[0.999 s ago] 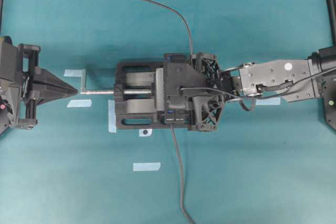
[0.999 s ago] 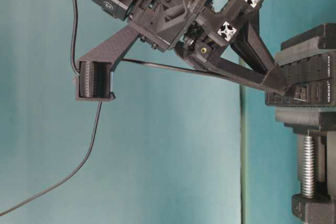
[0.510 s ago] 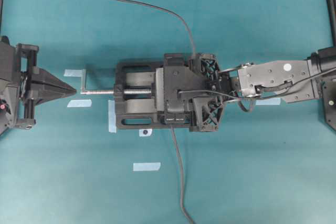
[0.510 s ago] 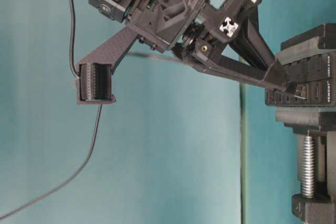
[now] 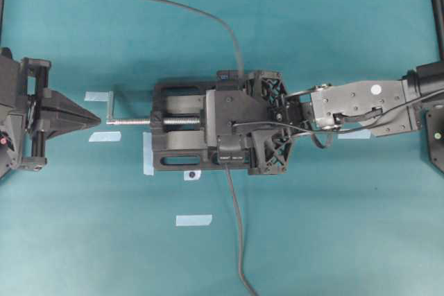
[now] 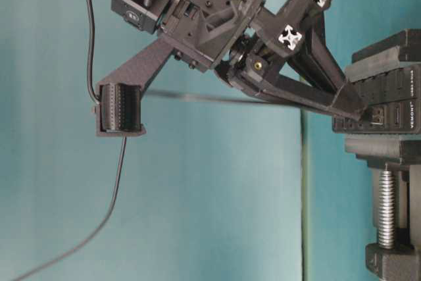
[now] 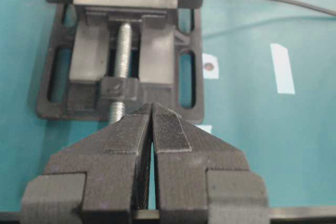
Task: Insert the USB into the second port from the front of the fixed hub.
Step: 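Press the plug down into the port with the right gripper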
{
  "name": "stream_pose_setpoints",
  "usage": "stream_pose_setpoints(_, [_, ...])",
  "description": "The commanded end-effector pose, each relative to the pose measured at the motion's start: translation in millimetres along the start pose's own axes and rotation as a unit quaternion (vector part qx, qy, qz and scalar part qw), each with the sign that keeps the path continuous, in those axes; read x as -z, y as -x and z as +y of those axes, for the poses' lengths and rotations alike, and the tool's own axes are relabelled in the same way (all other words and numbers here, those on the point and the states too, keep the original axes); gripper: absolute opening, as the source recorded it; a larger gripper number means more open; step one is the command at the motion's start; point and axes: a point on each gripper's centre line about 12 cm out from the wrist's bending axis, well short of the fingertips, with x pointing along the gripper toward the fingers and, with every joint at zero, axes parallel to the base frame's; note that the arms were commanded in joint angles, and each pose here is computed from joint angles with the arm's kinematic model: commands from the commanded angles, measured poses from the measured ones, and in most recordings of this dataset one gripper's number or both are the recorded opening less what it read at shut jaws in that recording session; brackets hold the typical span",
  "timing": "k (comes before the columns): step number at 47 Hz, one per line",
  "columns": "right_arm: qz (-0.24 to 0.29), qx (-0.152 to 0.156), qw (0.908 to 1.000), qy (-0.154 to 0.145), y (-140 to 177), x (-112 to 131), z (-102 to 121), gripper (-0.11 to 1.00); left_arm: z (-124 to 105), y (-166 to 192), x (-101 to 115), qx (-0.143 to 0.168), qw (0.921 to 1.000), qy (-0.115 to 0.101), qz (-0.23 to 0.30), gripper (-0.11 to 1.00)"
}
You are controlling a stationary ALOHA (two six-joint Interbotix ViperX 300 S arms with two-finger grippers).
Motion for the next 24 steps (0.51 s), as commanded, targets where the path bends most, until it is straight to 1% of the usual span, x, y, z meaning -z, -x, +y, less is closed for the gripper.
stream_pose_setpoints(1, [-0.015,0.000,0.9999,0.001,5.0,-9.2,-0.6,0.04,0.1,-0.2,-5.0,0.000,1.0000,0.000,-0.006,0.00])
stream_pose_setpoints(24, [-0.003,0.000,1.0000,0.002,-2.4,-4.4,-0.5,0.04,0.1,-0.2,-4.4,-0.001,1.0000,0.000,-0.005,0.00])
